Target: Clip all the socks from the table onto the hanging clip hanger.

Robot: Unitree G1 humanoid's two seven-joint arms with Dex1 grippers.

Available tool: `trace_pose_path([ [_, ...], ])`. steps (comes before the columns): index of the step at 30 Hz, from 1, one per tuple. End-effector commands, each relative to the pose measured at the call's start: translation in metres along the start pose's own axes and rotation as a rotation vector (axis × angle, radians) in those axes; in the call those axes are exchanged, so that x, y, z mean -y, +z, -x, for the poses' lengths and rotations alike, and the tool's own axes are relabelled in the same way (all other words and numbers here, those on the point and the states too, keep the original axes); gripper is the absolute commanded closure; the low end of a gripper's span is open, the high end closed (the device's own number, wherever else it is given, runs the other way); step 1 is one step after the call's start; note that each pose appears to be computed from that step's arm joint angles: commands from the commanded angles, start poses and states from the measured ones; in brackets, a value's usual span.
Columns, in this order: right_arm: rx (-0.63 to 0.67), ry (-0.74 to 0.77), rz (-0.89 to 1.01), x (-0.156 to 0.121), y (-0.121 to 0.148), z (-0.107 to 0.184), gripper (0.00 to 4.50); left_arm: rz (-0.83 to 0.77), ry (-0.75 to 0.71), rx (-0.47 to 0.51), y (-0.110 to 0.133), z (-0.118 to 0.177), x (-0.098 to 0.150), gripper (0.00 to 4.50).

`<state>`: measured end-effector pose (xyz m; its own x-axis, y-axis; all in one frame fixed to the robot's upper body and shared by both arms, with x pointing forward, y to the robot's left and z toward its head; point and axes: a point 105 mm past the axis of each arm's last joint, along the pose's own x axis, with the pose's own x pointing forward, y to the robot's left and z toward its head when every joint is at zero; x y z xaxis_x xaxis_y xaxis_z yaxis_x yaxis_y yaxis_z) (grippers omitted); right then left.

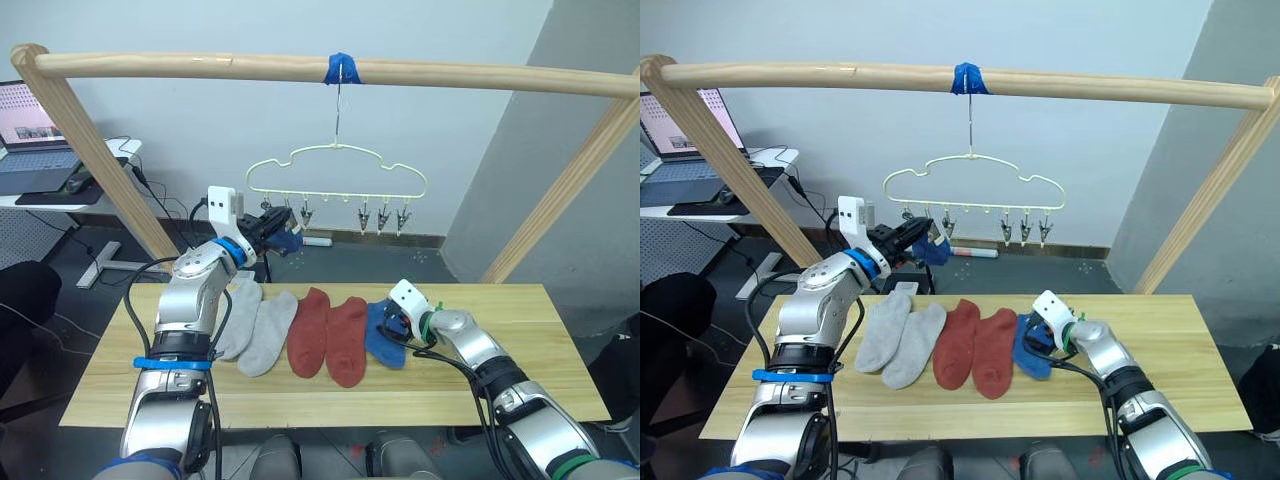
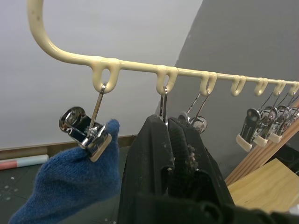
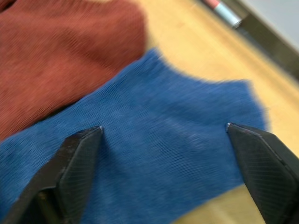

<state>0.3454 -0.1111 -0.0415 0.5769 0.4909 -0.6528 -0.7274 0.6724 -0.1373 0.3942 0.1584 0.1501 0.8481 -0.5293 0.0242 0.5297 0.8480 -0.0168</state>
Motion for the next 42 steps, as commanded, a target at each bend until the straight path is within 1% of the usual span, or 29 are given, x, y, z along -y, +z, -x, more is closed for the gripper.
trace_pose_path([
  [1, 0.004, 0.02, 0.027, -0.004, -0.004, 0.001, 1.32, -0.004, 0.02, 0.029, 0.012, 0.006, -0.004, 4.5],
  [4, 0.027, 0.034, 0.034, -0.007, -0.003, 0.002, 2.45, 0.028, 0.019, 0.021, 0.011, 0.008, -0.003, 4.5],
  [9, 0.072, 0.037, 0.073, -0.004, 0.001, 0.013, 4.29, 0.134, -0.015, -0.015, 0.007, 0.011, 0.001, 4.5],
  [10, 0.076, 0.036, 0.076, -0.003, 0.001, 0.015, 4.48, 0.145, -0.026, -0.026, 0.006, 0.011, 0.002, 4.5],
  [13, 0.091, 0.031, 0.081, -0.001, 0.001, 0.02, 4.48, 0.152, -0.054, -0.054, 0.001, 0.011, 0.007, 4.5],
  [18, 0.144, 0.028, 0.081, -0.001, 0.009, 0.03, 4.48, 0.165, -0.07, -0.067, 0.0, 0.01, 0.01, 4.5],
  [22, 0.241, 0.036, 0.082, -0.006, 0.03, 0.045, 4.48, 0.259, -0.108, -0.08, -0.001, 0.009, 0.017, 4.5],
  [26, 0.379, 0.052, 0.119, -0.021, 0.068, 0.072, 4.48, 0.461, -0.147, -0.09, 0.004, 0.011, 0.021, 4.5],
  [28, 0.439, 0.042, 0.117, -0.026, 0.087, 0.082, 4.48, 0.539, -0.184, -0.113, 0.005, 0.013, 0.026, 4.5],
  [32, 0.512, 0.028, 0.128, -0.033, 0.116, 0.093, 4.48, 0.62, -0.223, -0.155, 0.004, 0.016, 0.034, 4.5],
  [37, 0.567, 0.033, 0.163, -0.043, 0.144, 0.097, 4.48, 0.681, -0.233, -0.172, 0.005, 0.015, 0.037, 4.5],
  [42, 0.586, 0.045, 0.185, -0.05, 0.155, 0.093, 4.48, 0.673, -0.231, -0.176, 0.004, 0.013, 0.038, 4.5],
])
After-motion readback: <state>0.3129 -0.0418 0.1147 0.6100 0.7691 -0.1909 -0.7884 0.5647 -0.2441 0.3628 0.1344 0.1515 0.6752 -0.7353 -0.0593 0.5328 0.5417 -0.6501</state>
